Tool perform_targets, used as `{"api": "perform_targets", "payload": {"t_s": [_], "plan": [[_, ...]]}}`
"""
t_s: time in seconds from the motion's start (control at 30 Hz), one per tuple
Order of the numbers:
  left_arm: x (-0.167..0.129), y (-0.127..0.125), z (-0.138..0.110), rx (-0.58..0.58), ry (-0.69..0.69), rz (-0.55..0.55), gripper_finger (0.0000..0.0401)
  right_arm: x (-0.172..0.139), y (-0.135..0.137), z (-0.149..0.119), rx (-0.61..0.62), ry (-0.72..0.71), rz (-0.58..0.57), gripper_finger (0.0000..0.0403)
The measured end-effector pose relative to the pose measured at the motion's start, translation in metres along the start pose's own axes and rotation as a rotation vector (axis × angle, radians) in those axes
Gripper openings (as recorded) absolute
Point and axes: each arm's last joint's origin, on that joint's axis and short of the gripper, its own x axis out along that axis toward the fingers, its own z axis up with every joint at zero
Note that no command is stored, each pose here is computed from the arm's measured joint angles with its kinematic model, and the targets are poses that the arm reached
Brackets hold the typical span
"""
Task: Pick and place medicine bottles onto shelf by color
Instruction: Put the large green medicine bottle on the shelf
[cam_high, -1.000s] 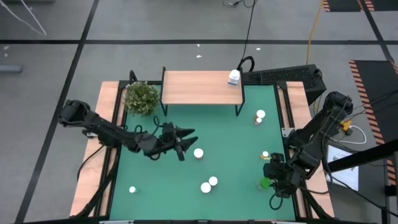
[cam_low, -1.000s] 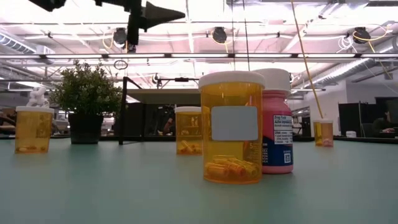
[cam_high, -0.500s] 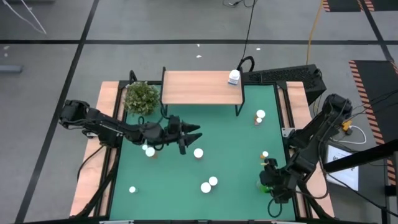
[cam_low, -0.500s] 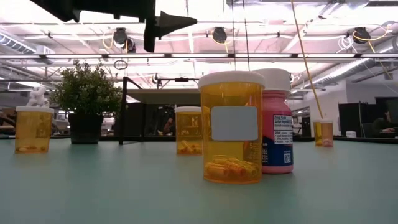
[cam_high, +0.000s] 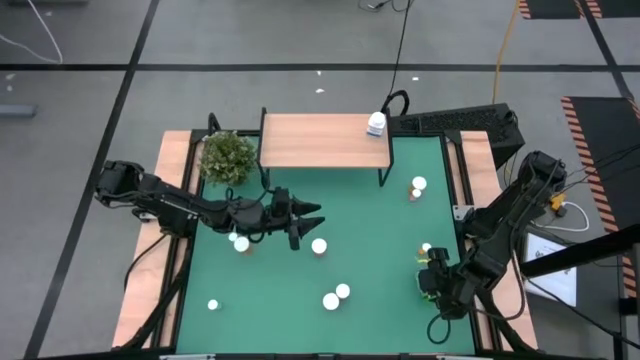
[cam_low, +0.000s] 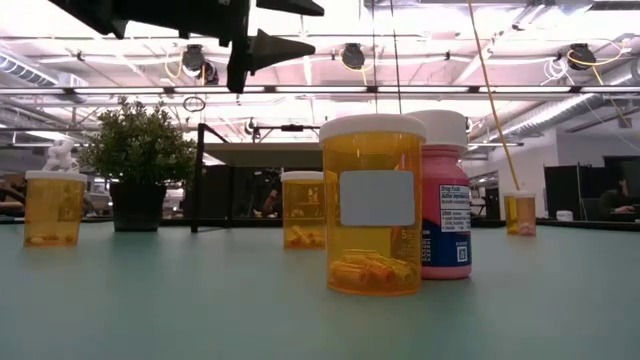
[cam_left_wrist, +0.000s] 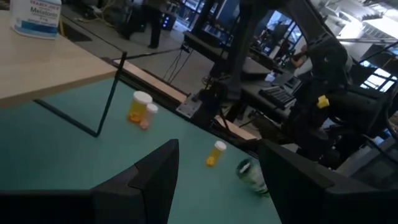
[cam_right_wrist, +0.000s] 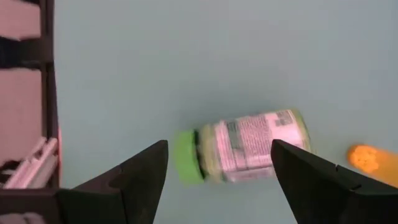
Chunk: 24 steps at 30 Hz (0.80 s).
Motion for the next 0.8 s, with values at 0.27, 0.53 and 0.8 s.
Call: {"api": "perform_targets", "payload": {"t_s": [0.27, 0.53, 0.8], "plan": [[0.0, 0.0, 0.0, 0.0, 0.0, 0.0, 0.0223, -0.012, -0.013, -0.007, 0.14, 0.011, -0.062, 0.0281], [0.0, -0.001, -0.001, 0.001, 0.001, -0.005, 0.0223, -0.003, -0.019, -0.014, 0.471, 0.058, -0.096, 0.0281], [-0.005, -0.009, -0.002, 0.058, -0.002, -0.017, 0.0223, 0.035, -0.029, -0.03, 0.821, 0.123, -0.035, 0.0281]]}}
